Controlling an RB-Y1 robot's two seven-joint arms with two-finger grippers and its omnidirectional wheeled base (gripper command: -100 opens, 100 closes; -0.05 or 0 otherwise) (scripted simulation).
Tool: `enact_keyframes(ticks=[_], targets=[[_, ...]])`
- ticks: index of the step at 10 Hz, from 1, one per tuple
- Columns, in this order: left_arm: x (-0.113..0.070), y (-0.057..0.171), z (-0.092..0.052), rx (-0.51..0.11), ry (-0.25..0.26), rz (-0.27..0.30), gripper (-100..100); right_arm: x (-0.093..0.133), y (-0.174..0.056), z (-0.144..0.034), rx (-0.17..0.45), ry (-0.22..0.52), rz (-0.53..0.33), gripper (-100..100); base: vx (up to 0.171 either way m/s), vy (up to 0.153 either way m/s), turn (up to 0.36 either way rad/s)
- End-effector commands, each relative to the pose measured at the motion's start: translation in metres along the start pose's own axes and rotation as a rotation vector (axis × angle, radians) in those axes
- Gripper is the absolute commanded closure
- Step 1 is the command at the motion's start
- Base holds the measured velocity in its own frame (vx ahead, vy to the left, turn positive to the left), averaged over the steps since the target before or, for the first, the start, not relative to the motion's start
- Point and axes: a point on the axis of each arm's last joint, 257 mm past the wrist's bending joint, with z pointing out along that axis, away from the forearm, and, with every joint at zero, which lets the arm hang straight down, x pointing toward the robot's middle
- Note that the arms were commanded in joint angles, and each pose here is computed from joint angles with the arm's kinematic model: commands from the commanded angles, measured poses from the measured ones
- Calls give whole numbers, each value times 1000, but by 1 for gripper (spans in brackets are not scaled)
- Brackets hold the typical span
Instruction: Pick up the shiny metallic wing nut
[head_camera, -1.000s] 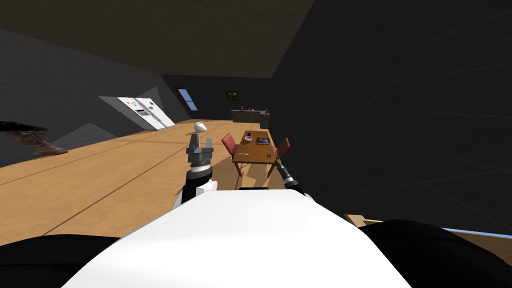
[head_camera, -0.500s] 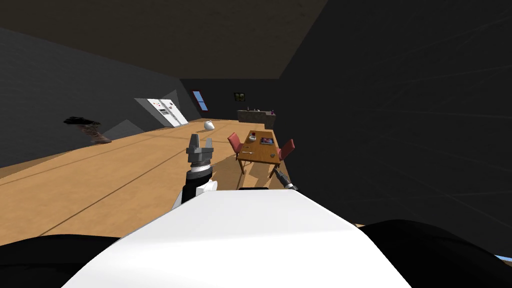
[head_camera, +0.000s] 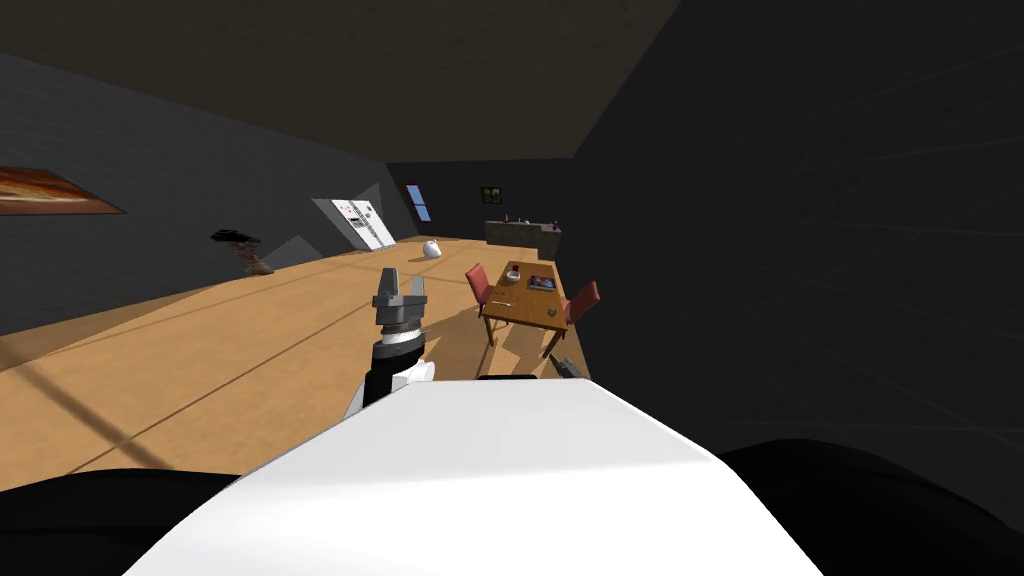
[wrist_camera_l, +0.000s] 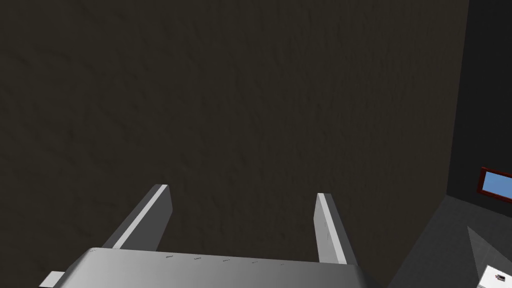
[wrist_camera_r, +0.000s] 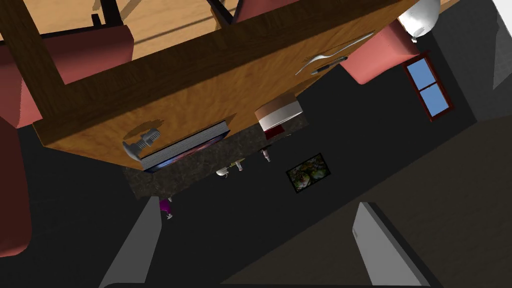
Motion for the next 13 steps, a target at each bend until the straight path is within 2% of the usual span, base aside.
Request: enact_keyframes(ticks=[1, 2, 4, 5, 6, 7, 8, 9, 10, 11, 12, 13], targets=[[0, 0, 0, 0, 0, 0, 0, 28, -26, -13, 45, 83, -68, -100, -17, 20, 251], [0, 0, 0, 0, 0, 0, 0, 57, -50, -28, 91, 161, -107, -100, -22, 31, 359], [0, 0, 0, 0, 0, 0, 0, 62, -63, -33, 109, 182, -136, -100, -14, 16, 136], [0, 0, 0, 0, 0, 0, 0, 82, -85, -50, 140, 255, -203, -100, -4, 22, 319], [0, 0, 0, 0, 0, 0, 0, 87, -94, -55, 158, 270, -205, -100, 3, 13, 167], [0, 0, 0, 0, 0, 0, 0, 104, -116, -74, 186, 341, -271, -100, 12, 27, 303], [0, 0, 0, 0, 0, 0, 0, 109, -125, -80, 204, 356, -273, -100, 11, 18, 157], [0, 0, 0, 0, 0, 0, 0, 126, -153, -104, 242, 434, -336, -100, 20, 31, 317], [0, 0, 0, 0, 0, 0, 0, 127, -156, -107, 248, 441, -341, -100, 20, 15, 144], [0, 0, 0, 0, 0, 0, 0, 138, -178, -128, 273, 507, -400, -100, 29, 23, 270], [0, 0, 0, 0, 0, 0, 0, 141, -187, -136, 290, 524, -407, -100, 30, 16, 200], [0, 0, 0, 0, 0, 0, 0, 146, -202, -152, 300, 577, -468, -100, 45, 24, 315]])
